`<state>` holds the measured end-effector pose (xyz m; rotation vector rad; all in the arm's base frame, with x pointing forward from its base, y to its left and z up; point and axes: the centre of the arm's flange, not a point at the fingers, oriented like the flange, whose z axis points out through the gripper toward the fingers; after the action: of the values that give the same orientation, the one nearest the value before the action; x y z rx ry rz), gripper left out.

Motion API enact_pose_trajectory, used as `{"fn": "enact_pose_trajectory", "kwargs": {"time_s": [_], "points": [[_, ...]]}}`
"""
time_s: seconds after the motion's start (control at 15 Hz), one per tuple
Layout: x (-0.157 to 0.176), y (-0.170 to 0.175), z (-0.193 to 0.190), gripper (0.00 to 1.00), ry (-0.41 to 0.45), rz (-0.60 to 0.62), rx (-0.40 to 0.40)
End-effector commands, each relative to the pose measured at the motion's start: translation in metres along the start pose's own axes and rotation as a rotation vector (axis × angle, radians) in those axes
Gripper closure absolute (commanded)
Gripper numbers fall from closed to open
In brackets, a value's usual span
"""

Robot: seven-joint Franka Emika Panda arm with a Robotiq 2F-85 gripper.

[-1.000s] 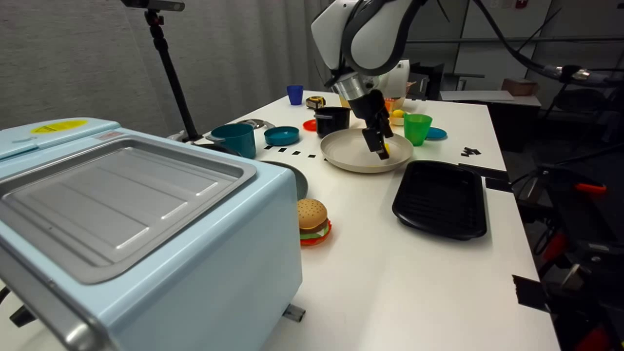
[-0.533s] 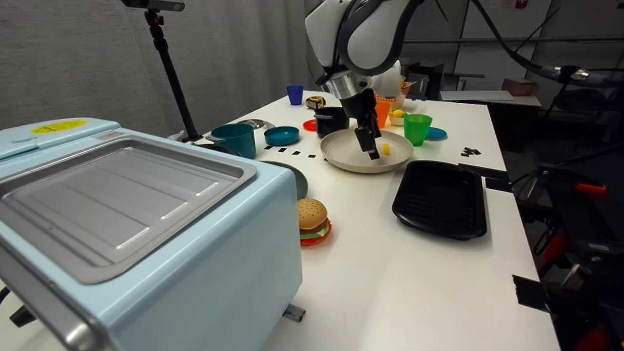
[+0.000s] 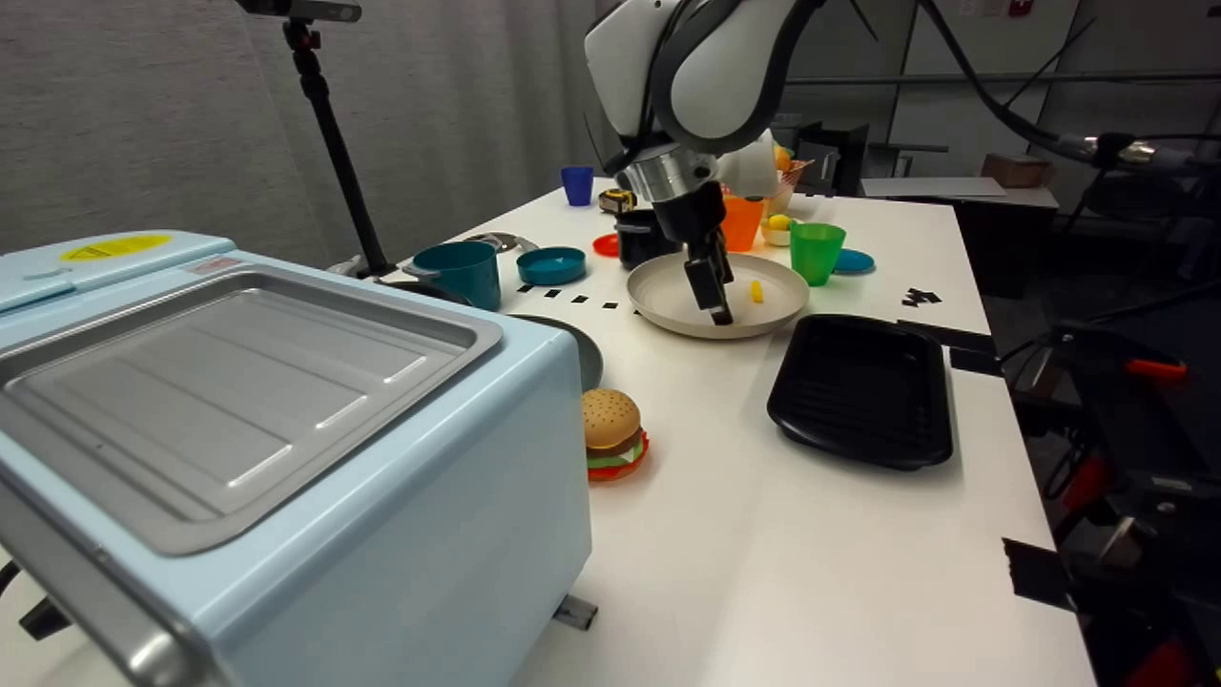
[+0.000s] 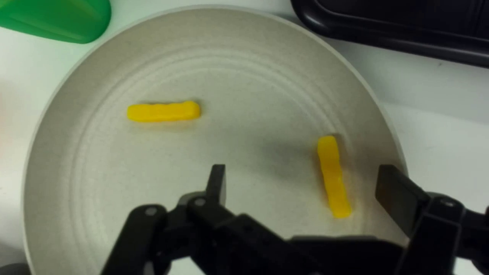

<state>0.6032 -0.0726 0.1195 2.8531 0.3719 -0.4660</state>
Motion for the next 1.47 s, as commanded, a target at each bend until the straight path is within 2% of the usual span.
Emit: {"fn": "enact_pose_trajectory", "kwargs": {"time_s": [0.0,0.53,1.07,1.4], "points": [[0.002,0.005,0.007,0.00,0.005,-0.019,0.031],[-0.003,0.020,0.023,0.00,-0.020,0.003,0.032],[-0.013,0.058,0.034,0.00,-0.032,0.066,0.017],[-0.010,0.055,0.031,0.00,-0.026,0.047,0.031]]}}
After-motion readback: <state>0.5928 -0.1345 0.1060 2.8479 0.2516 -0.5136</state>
